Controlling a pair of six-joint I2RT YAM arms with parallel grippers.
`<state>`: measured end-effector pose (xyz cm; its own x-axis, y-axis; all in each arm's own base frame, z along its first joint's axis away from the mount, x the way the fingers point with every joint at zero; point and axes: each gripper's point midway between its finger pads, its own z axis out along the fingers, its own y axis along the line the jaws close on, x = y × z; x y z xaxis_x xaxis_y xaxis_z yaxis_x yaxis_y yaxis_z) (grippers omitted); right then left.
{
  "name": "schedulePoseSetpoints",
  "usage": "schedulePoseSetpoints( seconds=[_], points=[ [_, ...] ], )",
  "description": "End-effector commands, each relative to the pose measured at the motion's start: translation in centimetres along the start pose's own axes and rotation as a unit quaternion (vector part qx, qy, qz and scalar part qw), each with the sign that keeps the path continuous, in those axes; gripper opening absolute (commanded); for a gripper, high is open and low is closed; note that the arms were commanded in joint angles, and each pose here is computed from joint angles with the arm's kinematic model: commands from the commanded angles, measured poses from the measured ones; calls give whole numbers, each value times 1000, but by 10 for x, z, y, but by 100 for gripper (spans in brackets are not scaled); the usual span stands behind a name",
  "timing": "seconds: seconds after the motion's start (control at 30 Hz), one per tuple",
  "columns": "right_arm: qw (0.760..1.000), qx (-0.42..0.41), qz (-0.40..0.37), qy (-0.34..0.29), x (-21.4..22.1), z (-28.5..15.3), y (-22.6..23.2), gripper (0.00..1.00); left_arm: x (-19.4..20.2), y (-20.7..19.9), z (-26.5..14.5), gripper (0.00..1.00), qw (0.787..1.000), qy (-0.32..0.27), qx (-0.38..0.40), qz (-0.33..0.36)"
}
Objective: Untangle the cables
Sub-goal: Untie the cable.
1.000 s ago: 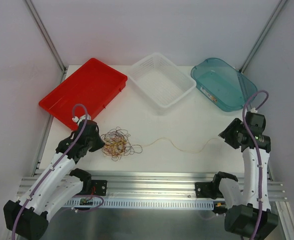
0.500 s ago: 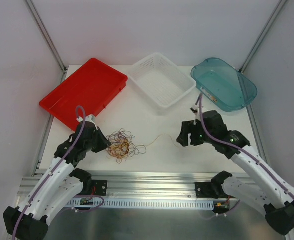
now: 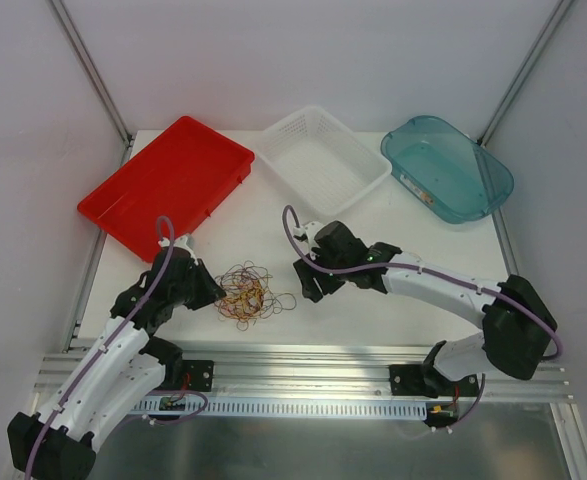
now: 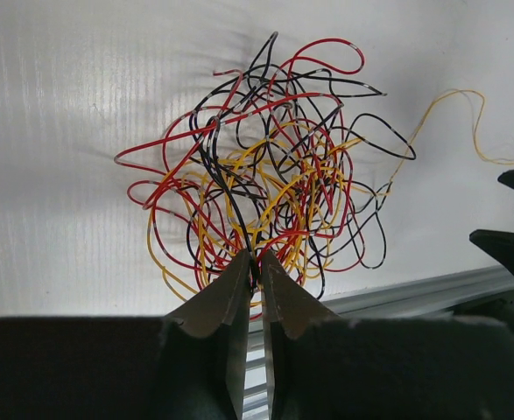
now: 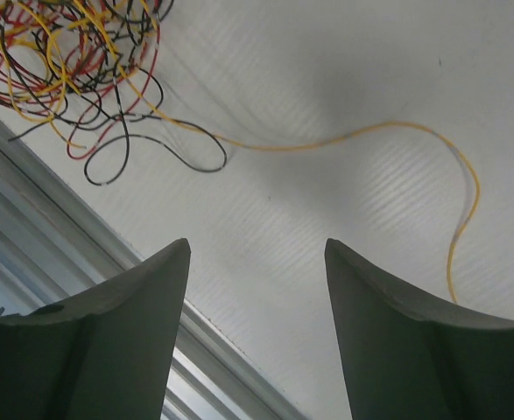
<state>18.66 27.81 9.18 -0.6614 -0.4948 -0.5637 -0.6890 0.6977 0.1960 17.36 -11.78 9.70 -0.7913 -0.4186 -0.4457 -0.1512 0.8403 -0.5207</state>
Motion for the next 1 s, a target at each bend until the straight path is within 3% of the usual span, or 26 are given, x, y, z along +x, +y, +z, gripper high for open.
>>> schedulePoseSetpoints(
  seconds=[0.0, 0.33, 0.97],
  points=[
    [997, -18, -43, -58, -42, 12, 11, 66, 1, -2, 2, 9, 1000, 5, 14, 8],
    [997, -38, -57, -17, -31, 58, 15, 61, 5, 3, 8, 9, 1000, 14, 3, 11],
    [990, -126, -59, -34, -37, 74, 51, 55, 5, 2, 15, 10, 1000, 21, 2, 6]
  ],
)
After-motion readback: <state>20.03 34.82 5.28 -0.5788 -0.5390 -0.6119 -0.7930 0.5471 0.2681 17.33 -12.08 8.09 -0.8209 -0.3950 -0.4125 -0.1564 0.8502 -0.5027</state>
